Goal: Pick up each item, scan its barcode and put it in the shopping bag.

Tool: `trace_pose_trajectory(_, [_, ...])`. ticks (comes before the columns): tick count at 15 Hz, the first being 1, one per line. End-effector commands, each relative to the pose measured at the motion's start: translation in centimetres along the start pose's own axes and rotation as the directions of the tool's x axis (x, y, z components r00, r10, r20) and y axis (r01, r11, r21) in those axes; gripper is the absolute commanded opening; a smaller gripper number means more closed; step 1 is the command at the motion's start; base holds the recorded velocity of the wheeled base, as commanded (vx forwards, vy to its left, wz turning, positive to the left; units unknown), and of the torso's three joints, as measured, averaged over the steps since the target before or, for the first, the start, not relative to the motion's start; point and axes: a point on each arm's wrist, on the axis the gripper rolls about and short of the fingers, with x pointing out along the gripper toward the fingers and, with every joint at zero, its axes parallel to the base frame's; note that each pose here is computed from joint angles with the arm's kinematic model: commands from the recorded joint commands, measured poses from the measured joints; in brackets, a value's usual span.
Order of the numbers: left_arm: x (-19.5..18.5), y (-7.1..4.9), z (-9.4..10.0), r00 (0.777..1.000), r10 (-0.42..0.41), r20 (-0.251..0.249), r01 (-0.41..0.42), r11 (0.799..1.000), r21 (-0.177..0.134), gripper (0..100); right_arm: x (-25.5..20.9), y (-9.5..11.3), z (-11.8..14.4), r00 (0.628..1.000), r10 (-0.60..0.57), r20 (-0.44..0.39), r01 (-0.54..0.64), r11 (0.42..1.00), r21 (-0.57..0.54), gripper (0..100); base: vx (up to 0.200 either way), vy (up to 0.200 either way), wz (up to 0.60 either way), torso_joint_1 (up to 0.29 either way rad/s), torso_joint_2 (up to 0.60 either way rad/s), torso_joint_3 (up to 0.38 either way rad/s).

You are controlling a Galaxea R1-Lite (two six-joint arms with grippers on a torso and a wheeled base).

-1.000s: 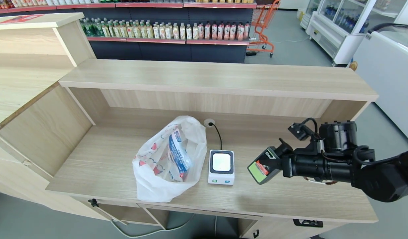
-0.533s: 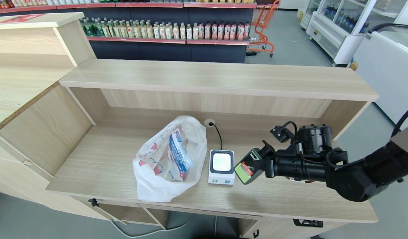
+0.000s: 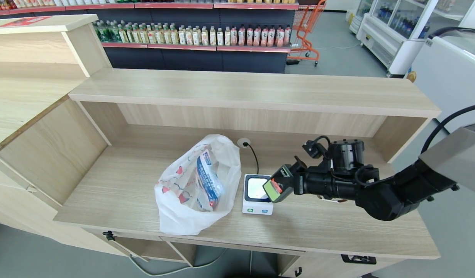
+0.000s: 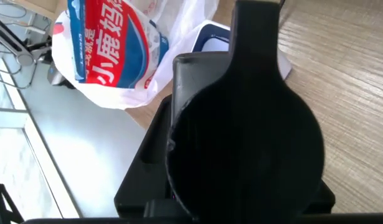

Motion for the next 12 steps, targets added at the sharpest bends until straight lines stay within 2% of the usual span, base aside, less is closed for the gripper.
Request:
trace_pose_trajectory(1, [0.0, 0.0, 0.0, 1.000, 0.002, 0.001, -0.002, 1.000, 0.000, 100, 0.9, -0.1, -0.4, 1.000, 0.007, -0.011, -0.007, 1.000, 0.002, 0, 0.000, 0.000, 0.00, 0.000, 0.00, 0.000])
trace_pose_trajectory(12, [0.0, 0.0, 0.0, 1.000, 0.003, 0.001, -0.003, 1.000, 0.000, 100, 4.8, -0.9, -0.8, 1.000, -0.002, -0.007, 0.002, 1.000, -0.006, 0, 0.000, 0.000, 0.00, 0.000, 0.00, 0.000])
